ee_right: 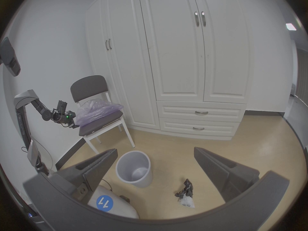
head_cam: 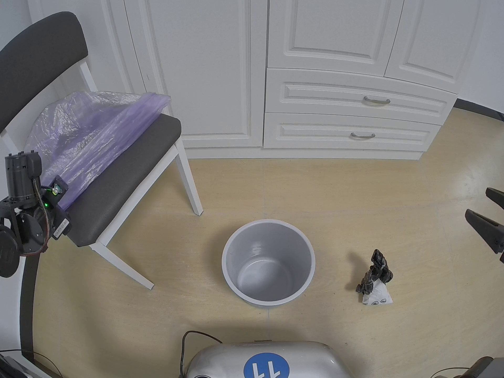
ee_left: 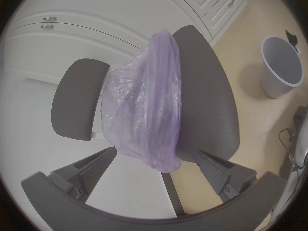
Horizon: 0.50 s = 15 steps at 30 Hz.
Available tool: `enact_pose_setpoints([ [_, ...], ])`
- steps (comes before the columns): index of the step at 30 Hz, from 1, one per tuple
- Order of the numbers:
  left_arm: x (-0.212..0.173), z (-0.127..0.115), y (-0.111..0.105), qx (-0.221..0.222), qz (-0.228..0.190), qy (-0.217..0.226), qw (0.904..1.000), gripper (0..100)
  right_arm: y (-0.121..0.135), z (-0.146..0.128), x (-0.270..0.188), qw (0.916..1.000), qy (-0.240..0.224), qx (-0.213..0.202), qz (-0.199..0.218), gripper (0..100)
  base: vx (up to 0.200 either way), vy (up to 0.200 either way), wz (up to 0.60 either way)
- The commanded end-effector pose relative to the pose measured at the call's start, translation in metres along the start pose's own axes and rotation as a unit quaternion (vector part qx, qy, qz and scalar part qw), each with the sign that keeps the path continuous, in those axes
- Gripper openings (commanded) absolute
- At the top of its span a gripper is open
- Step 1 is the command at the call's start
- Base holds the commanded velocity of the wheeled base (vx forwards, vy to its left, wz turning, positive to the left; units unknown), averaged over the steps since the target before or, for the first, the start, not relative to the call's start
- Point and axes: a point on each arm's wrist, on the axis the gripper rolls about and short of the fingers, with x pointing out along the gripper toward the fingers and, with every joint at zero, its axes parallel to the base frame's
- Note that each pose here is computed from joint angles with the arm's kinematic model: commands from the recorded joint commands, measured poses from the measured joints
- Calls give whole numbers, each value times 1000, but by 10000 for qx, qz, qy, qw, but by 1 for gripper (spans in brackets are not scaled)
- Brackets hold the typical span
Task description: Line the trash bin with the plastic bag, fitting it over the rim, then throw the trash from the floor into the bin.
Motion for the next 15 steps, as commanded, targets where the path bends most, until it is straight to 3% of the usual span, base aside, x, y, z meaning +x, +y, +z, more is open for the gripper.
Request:
enact_pose_setpoints([
  [1, -4, -4, -5, 32, -78, 53, 10000, 100, -3, -5, 13, 9996, 256, 99, 94, 100, 0, 0, 0],
  [15, 10, -2, -9, 170, 182, 512, 9984, 100, -13, -3, 17, 9989, 302, 335, -121, 100, 0, 0, 0],
])
